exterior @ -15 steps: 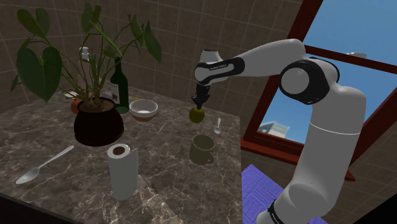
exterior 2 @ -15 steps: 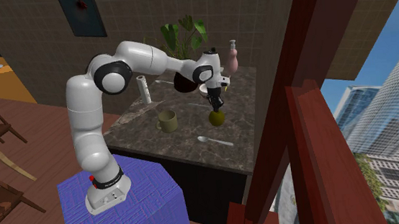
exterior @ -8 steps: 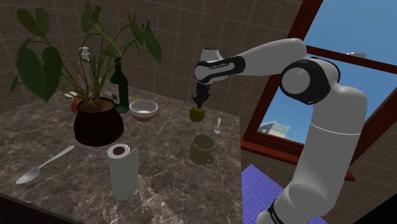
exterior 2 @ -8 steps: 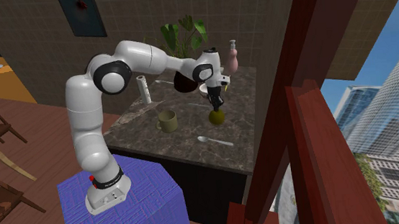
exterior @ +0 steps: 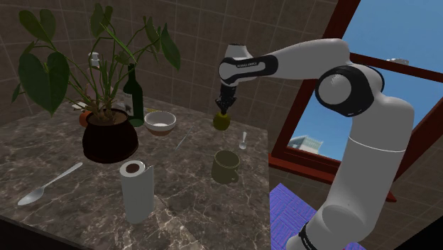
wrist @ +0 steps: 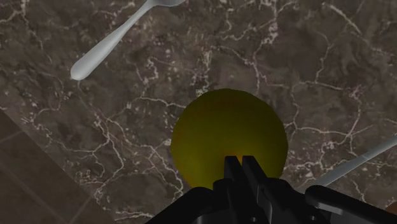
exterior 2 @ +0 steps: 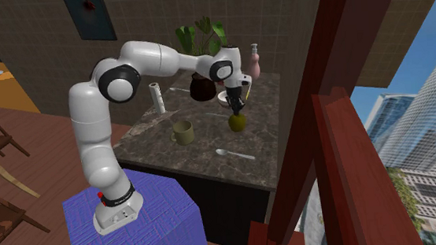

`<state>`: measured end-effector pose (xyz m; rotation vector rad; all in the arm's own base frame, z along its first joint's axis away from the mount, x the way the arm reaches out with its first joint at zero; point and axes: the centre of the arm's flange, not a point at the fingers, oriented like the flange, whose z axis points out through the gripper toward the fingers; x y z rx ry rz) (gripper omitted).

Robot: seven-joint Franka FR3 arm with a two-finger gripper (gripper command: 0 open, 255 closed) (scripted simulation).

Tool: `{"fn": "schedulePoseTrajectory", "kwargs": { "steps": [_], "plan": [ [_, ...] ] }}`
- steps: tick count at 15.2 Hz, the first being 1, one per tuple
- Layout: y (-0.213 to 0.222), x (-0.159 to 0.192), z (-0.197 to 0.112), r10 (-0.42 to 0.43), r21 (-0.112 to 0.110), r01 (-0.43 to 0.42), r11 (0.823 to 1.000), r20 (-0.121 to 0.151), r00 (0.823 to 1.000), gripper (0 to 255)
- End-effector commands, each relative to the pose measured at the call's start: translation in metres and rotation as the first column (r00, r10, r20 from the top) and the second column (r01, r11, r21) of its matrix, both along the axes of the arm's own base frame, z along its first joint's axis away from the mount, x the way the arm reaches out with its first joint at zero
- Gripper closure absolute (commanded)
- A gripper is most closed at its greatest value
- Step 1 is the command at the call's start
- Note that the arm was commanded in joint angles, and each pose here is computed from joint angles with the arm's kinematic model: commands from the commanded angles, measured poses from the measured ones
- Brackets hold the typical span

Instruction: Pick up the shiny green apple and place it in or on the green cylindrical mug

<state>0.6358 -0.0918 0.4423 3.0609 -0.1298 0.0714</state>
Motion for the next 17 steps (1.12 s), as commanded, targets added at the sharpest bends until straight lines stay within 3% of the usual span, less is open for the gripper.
{"fn": "schedulePoseTrajectory", "kwargs": {
  "steps": [1, 17],
  "plan": [
    [0.0, -0.001, 0.011, 0.0, 0.0, 0.0, 1.0, 0.0, 1.0, 255],
    [0.0, -0.001, 0.095, 0.0, 0.0, 0.0, 1.0, 0.0, 1.0, 255]
  ]
}}
